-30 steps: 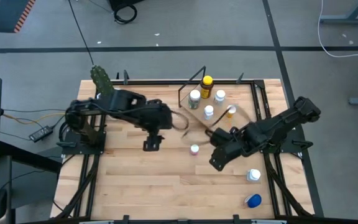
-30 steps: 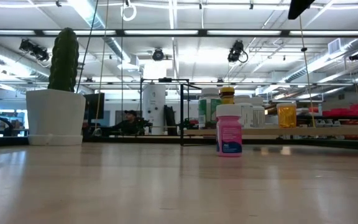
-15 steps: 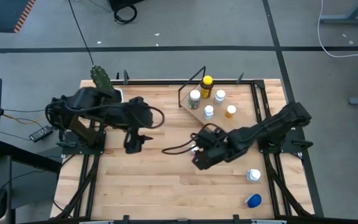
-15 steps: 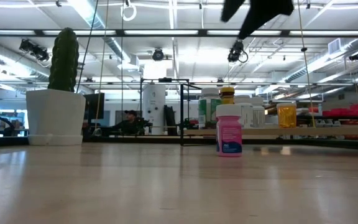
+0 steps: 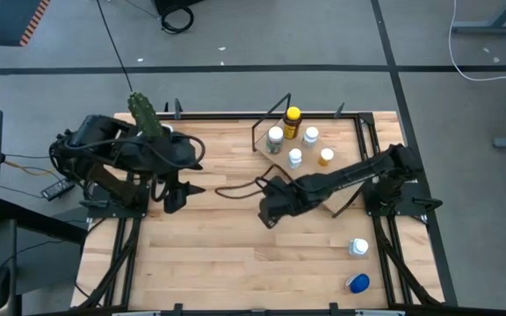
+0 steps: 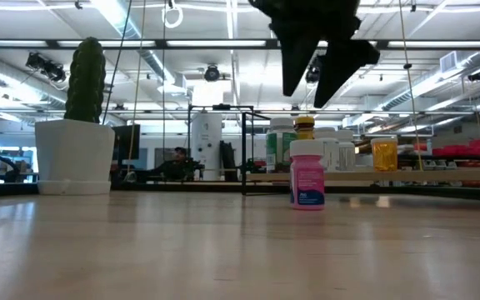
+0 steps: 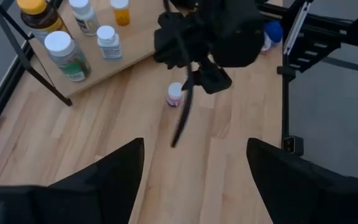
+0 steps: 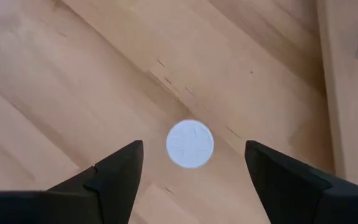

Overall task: Pick and place medicine bottles onto shelf by color
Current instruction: Put the pink medicine bottle on the shelf

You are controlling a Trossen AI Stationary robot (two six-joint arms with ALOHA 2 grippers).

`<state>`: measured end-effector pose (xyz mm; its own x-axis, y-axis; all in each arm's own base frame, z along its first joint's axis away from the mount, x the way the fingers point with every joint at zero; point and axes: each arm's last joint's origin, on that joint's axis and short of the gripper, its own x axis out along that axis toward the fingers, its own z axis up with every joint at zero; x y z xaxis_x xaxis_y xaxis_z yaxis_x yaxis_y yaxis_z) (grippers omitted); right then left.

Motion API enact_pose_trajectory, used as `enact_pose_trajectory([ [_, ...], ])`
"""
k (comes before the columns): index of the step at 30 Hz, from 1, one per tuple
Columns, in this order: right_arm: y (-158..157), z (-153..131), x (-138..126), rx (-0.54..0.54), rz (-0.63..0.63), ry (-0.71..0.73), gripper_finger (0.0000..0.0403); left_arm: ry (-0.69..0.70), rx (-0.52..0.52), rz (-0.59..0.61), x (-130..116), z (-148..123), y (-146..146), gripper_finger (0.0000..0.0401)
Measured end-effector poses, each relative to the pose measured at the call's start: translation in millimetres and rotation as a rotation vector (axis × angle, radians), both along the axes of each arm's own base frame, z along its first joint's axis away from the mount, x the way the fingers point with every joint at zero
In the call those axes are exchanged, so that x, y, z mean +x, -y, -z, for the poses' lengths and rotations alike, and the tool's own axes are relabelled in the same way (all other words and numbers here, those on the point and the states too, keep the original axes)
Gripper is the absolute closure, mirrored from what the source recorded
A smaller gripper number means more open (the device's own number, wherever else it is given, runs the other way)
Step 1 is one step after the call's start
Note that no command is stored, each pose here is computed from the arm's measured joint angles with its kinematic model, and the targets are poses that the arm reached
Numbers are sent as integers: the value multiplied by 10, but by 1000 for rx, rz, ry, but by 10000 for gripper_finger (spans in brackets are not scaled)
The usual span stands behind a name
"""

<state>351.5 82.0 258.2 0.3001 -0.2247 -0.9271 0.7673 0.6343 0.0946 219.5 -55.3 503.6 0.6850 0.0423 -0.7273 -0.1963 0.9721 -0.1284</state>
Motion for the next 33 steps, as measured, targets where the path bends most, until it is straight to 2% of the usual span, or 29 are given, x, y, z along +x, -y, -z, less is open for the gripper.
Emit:
enact_pose_trajectory([
  [5, 180, 30, 68, 83, 43, -8, 88, 4, -1, 9, -17, -5, 29, 113],
  [12, 266, 82, 100, 131, 73, -34, 56, 4, 3, 23, -25, -5, 62, 113],
  [22, 189, 484, 248, 188, 61, -146, 54, 8, 24, 14, -23, -5, 58, 113],
  [33, 189, 529, 265, 186, 88, -150, 66, 8, 25, 16, -23, -5, 59, 113],
])
